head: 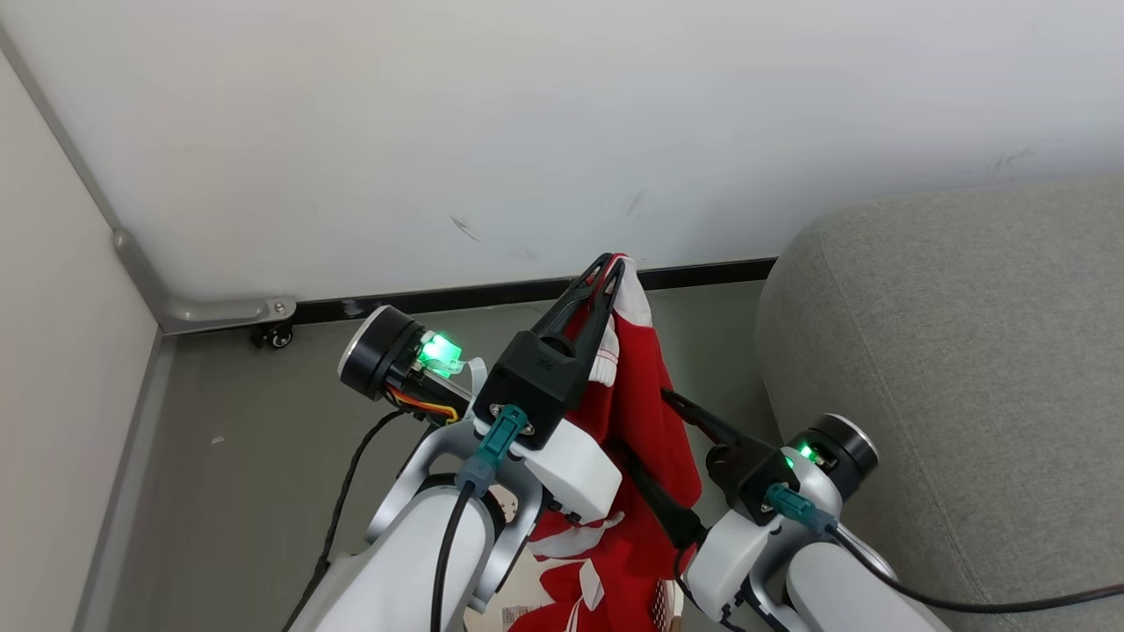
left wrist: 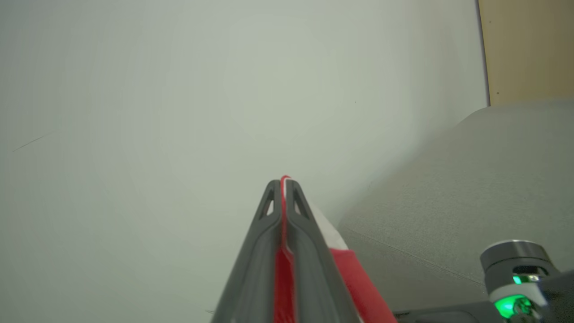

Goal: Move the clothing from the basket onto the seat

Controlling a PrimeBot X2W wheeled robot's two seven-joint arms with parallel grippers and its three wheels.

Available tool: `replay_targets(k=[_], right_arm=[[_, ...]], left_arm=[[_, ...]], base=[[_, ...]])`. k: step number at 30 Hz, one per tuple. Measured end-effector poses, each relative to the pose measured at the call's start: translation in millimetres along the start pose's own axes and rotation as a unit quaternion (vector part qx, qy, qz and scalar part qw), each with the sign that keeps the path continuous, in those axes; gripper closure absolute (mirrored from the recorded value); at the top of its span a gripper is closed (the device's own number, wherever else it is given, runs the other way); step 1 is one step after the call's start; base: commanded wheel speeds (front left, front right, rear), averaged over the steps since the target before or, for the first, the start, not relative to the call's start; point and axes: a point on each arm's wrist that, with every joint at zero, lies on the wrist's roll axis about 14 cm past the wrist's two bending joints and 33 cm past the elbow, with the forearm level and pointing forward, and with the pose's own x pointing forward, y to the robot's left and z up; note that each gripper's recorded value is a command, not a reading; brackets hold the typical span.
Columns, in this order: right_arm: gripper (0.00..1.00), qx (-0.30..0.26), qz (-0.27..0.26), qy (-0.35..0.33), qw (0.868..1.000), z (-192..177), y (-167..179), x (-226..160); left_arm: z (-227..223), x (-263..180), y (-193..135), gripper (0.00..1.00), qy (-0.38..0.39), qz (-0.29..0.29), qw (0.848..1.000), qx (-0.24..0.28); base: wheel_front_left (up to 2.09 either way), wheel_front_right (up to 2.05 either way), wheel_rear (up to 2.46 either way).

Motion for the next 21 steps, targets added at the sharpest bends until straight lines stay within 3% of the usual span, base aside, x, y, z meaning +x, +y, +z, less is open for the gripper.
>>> replay_targets(k=[4, 5, 6, 7, 9, 10, 21], right_arm=[[0.00, -0.012, 0.016, 0.007, 1.000, -5.4, 8.7, 2.0], [0.12, -0.018, 0.020, 0.008, 1.000, -5.1, 10.0, 3.6], [0.53, -0.024, 0.024, 0.004, 0.999, -2.8, 10.6, 5.6], [0.61, -0.028, 0.026, -0.001, 0.999, 0.5, 10.2, 7.9], [0.95, -0.034, 0.026, -0.011, 0.999, 7.6, 7.8, 12.3], [1.00, -0.036, 0.026, -0.015, 0.999, 10.5, 6.4, 14.0], [1.00, 0.002, 0.012, -0.009, 1.000, 0.8, -0.3, 10.2]], left_arm=[[0.8, -1.0, -1.7, 1.00, -0.001, -0.003, 1.000, -0.003], [0.6, -1.2, -1.9, 1.00, -0.001, -0.005, 1.000, -0.003], [0.2, -1.4, -1.9, 1.00, 0.000, -0.005, 1.000, -0.004], [-0.4, -1.5, -1.6, 1.00, 0.001, -0.004, 1.000, -0.005], [-1.6, -1.7, -0.8, 1.00, 0.002, -0.003, 1.000, -0.008], [-2.2, -1.6, -0.5, 1.00, 0.003, -0.003, 1.000, -0.008], [-34.3, -5.9, 16.3, 1.00, 0.044, 0.016, 0.999, -0.015]], base=[[0.00, 0.00, 0.00], [0.00, 0.00, 0.00], [0.00, 0.00, 0.00], [0.00, 0.00, 0.00], [0.00, 0.00, 0.00], [0.00, 0.00, 0.00], [0.00, 0.00, 0.00]])
